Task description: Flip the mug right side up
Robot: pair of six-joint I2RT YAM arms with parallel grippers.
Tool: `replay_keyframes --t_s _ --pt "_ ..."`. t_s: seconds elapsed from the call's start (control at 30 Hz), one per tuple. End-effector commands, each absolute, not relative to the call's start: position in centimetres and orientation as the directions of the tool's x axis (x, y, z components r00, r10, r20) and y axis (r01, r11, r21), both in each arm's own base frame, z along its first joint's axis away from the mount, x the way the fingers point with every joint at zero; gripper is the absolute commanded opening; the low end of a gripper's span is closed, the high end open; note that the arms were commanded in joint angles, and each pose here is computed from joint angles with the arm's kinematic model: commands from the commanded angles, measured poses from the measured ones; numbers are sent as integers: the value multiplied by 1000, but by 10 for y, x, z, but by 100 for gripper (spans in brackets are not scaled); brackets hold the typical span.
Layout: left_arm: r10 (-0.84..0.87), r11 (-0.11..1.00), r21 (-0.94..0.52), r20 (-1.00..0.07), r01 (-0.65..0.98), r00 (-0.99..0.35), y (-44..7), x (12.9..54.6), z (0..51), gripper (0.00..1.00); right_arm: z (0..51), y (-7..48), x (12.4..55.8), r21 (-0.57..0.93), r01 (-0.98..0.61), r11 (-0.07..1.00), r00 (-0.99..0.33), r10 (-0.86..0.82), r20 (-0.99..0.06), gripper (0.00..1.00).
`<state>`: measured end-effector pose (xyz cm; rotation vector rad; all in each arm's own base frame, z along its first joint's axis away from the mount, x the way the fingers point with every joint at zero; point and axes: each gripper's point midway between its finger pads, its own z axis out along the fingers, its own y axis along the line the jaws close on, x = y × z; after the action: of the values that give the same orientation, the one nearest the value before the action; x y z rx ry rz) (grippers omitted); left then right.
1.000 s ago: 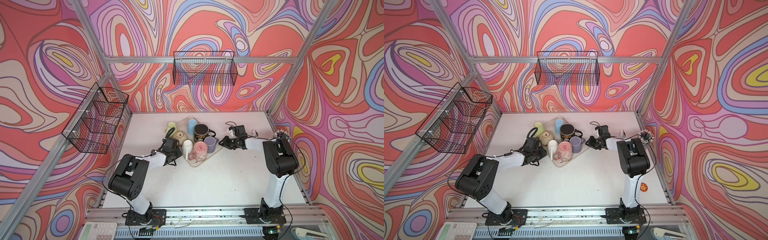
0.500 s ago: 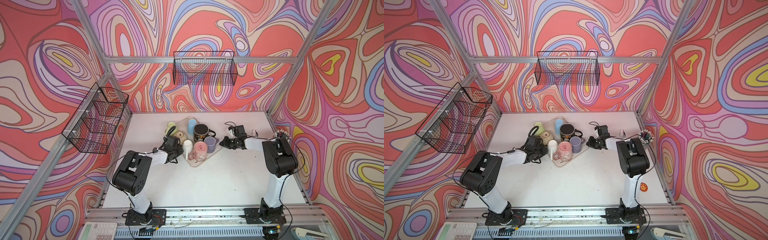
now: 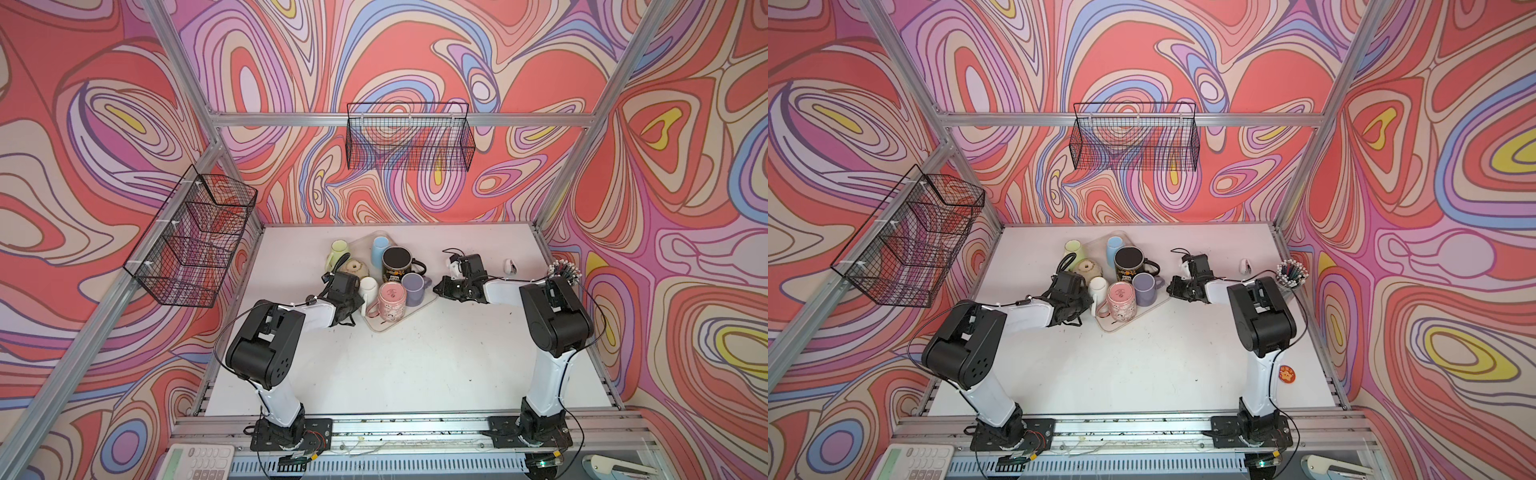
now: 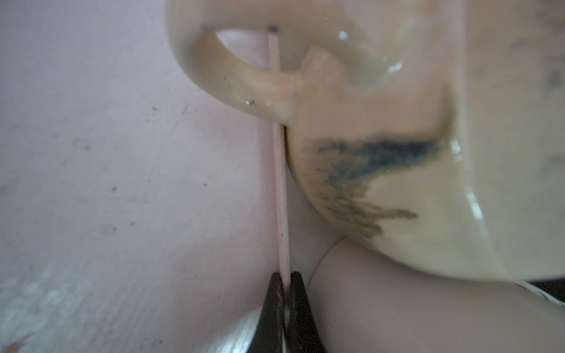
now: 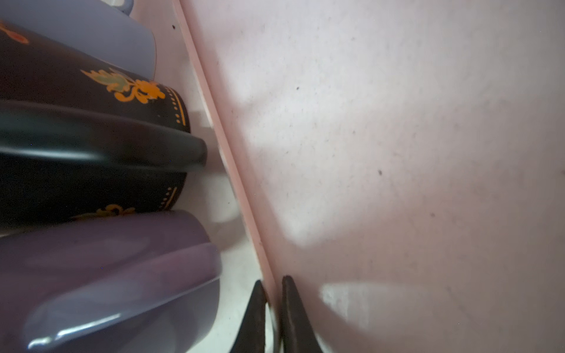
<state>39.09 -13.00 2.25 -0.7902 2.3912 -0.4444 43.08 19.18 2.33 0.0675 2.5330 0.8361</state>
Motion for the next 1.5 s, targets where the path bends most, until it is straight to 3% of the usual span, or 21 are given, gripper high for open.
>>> replay_keyframes --t_s 0.0,0.9,1.47 --pt "-569 809 -407 -361 -424 -739 -135 369 -3 0 -18 208 375 580 5 814 -966 154 -208 0" --pt "-474 814 -507 -296 -284 -829 -170 324 -15 0 12 187 324 585 39 810 -952 208 -224 0" --pt "-361 845 -506 -299 -174 -883 -199 279 -15 0 26 159 252 515 154 843 -935 293 -201 0"
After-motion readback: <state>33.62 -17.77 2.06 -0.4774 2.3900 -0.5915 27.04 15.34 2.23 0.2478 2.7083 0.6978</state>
